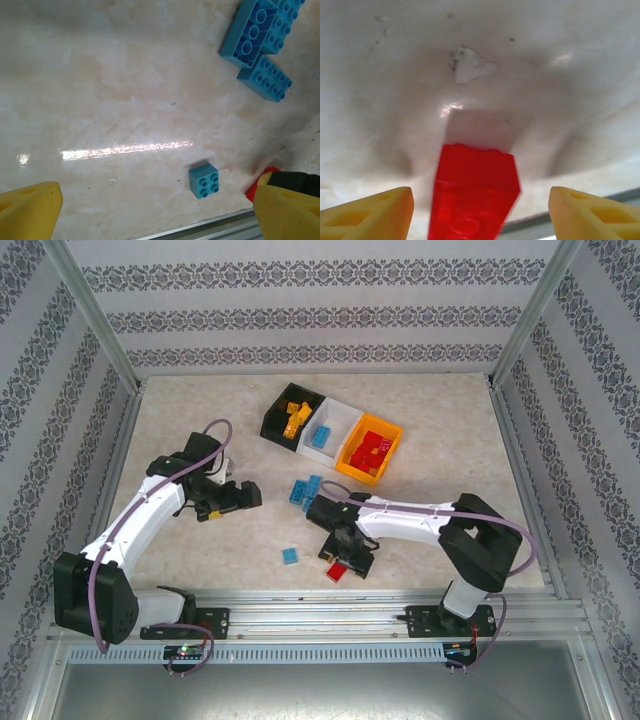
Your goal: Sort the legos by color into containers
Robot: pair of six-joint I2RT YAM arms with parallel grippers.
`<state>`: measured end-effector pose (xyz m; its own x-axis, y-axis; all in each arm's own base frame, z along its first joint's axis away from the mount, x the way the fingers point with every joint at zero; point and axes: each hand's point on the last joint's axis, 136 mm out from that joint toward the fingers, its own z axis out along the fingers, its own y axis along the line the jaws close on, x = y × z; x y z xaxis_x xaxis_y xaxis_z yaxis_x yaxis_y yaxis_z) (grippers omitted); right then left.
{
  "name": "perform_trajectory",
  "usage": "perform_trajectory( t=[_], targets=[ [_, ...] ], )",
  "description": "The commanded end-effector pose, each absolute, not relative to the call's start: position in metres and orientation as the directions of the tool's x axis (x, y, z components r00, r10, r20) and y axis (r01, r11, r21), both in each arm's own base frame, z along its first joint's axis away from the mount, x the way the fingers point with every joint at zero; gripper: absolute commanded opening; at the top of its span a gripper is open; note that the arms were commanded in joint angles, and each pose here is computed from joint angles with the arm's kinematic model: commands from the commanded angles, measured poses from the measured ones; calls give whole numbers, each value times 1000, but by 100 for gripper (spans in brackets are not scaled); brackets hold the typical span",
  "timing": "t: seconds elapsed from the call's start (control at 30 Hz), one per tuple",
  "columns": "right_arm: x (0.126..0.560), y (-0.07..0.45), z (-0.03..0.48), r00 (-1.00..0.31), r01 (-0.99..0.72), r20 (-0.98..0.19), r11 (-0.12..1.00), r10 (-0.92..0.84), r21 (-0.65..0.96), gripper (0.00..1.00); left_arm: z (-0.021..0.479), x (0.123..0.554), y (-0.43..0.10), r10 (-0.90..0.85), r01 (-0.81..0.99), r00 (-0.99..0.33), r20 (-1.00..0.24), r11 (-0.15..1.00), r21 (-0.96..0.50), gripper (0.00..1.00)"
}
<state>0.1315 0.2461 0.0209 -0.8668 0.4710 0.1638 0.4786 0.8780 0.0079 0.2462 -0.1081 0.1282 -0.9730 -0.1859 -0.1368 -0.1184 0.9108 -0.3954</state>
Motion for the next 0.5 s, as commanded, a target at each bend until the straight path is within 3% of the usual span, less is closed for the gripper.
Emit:
perform_trajectory(
  t=[0.0,0.07,0.27,0.47],
  targets=[
    [134,255,17,-868,481,146,877,475,4,66,132,236,-110,-147,-78,-979,-141,909,-408,99],
    [132,256,13,-871,476,140,879,471,0,60,132,234,-110,-141,-69,-979,-146,908,-413,99],
    [133,257,16,-878,470,127,882,462,36,30,131,219,-109,-129,-64,-983,-131,909,-413,99],
    [157,251,44,-897,440,83,896,435,65,28,122,202,-128,-105,-52,-990,-93,893,-448,99]
  ],
)
